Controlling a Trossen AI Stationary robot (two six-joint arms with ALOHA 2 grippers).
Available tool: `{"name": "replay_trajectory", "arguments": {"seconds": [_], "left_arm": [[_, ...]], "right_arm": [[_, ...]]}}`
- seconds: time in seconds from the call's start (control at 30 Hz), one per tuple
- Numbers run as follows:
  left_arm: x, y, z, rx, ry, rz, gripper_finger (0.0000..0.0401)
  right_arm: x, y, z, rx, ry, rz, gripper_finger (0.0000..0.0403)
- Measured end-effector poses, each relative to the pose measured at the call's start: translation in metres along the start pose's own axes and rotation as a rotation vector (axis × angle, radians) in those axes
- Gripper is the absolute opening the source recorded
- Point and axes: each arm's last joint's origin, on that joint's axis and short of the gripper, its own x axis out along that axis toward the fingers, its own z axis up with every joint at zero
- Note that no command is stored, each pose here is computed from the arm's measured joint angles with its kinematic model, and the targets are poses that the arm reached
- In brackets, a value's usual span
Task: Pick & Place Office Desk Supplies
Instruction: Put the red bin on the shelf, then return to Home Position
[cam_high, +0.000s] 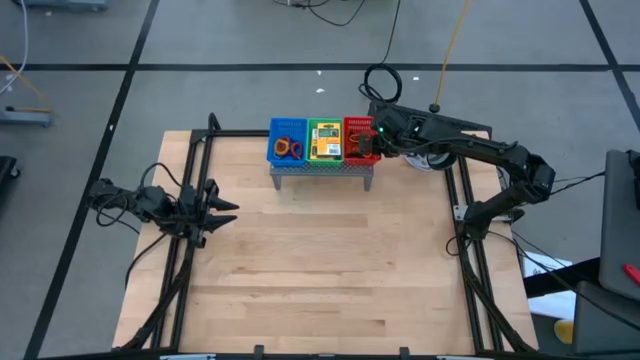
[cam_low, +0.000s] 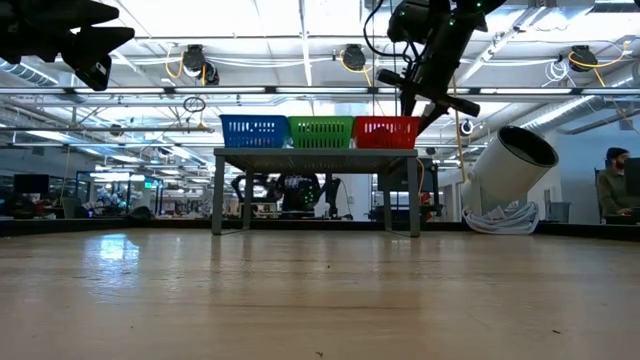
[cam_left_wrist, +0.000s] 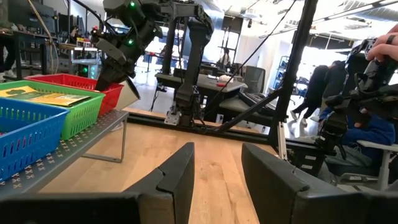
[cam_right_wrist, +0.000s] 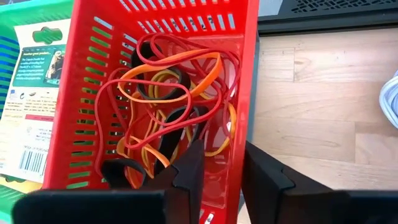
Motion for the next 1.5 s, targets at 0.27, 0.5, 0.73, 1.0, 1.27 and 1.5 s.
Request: {"name": "replay_trajectory", "arguments": {"seconds": [0.27,0.5,0.73,1.0,1.27,1.5], "left_arm": [[0.000,0.000,0.000,0.000,0.000,0.000,0.0141],[0.000,0.000,0.000,0.000,0.000,0.000,0.0141],[0.000,0.000,0.000,0.000,0.000,0.000,0.0141],[0.000,0.000,0.000,0.000,0.000,0.000,0.0141],[0.000,0.000,0.000,0.000,0.001,0.000,0.0141],[0.000,0.000,0.000,0.000,0.000,0.000,0.0141]], "right_arm": [[-0.001,0.000,0.000,0.001,0.001,0.000,0.0124],[-0.005,-0.002,0.000,0.011,0.001,-0.004,0.0146],[-0.012,-0.004,0.001,0.028,-0.024,-0.005,0.0155],[-0.023,-0.006,0.002,0.035,-0.046,0.017,0.0158],[-0.038,-0.006,0.005,0.056,-0.083,0.077,0.0158],[-0.075,0.000,0.011,-0.027,-0.220,0.284,0.0158]]}}
